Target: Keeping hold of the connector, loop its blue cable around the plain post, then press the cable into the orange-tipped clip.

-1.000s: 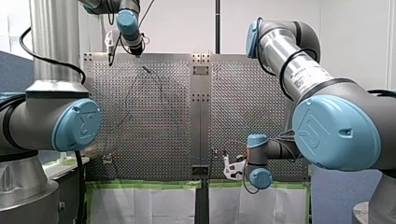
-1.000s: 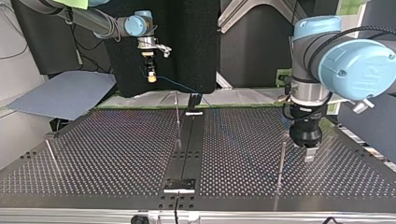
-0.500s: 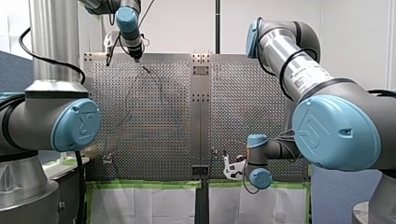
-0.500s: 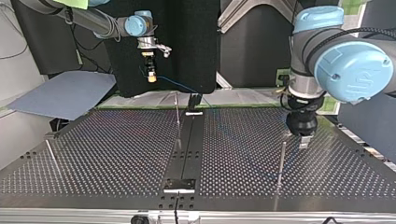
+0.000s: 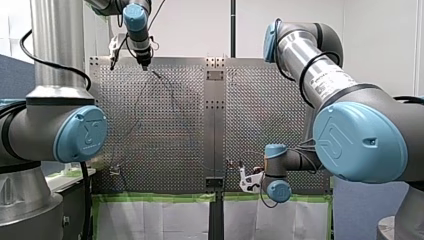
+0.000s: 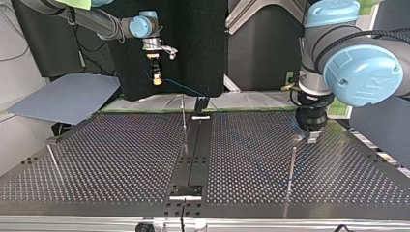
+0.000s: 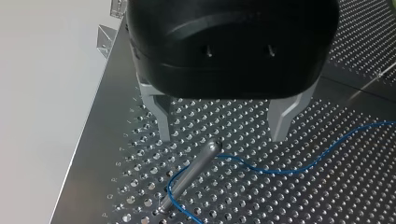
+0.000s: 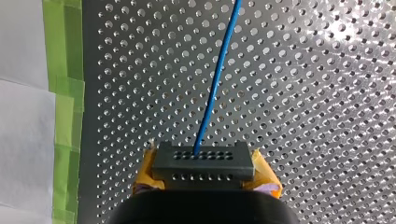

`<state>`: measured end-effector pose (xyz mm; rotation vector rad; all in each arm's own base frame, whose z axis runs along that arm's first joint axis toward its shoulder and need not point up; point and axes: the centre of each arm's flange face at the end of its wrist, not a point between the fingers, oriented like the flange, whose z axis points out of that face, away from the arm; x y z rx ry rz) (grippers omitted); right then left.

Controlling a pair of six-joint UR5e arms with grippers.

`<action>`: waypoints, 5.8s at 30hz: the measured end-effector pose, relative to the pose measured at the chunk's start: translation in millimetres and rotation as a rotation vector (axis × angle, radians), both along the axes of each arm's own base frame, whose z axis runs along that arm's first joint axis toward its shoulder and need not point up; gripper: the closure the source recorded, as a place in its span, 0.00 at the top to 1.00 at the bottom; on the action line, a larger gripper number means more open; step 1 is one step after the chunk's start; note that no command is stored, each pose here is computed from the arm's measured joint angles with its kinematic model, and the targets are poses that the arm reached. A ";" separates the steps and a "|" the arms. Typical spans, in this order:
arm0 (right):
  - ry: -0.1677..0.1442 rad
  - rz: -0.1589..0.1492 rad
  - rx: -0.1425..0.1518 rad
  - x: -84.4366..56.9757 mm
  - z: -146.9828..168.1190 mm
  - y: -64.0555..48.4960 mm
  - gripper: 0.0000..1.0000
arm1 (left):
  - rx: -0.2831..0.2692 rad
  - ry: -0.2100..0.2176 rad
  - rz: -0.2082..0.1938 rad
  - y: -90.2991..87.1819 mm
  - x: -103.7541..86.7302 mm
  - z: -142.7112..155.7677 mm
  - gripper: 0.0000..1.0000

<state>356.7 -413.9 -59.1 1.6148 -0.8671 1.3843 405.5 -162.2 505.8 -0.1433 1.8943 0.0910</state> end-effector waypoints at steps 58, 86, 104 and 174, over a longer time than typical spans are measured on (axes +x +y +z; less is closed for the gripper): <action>0.015 0.006 0.020 -0.6 -2.1 2.6 0.00 | 0.274 -0.102 -0.177 -100.7 34.5 -52.5 0.98; 0.016 0.013 0.021 1.7 -2.3 4.7 0.00 | 0.276 -0.260 -0.122 -123.0 112.3 -91.9 0.98; 0.016 0.014 0.020 1.8 -2.2 4.7 0.00 | 0.400 -0.293 -0.033 -127.3 149.5 -112.7 0.98; 0.023 0.020 0.021 3.9 -2.0 6.9 0.00 | 0.738 0.002 -0.024 -153.1 189.9 -271.6 0.98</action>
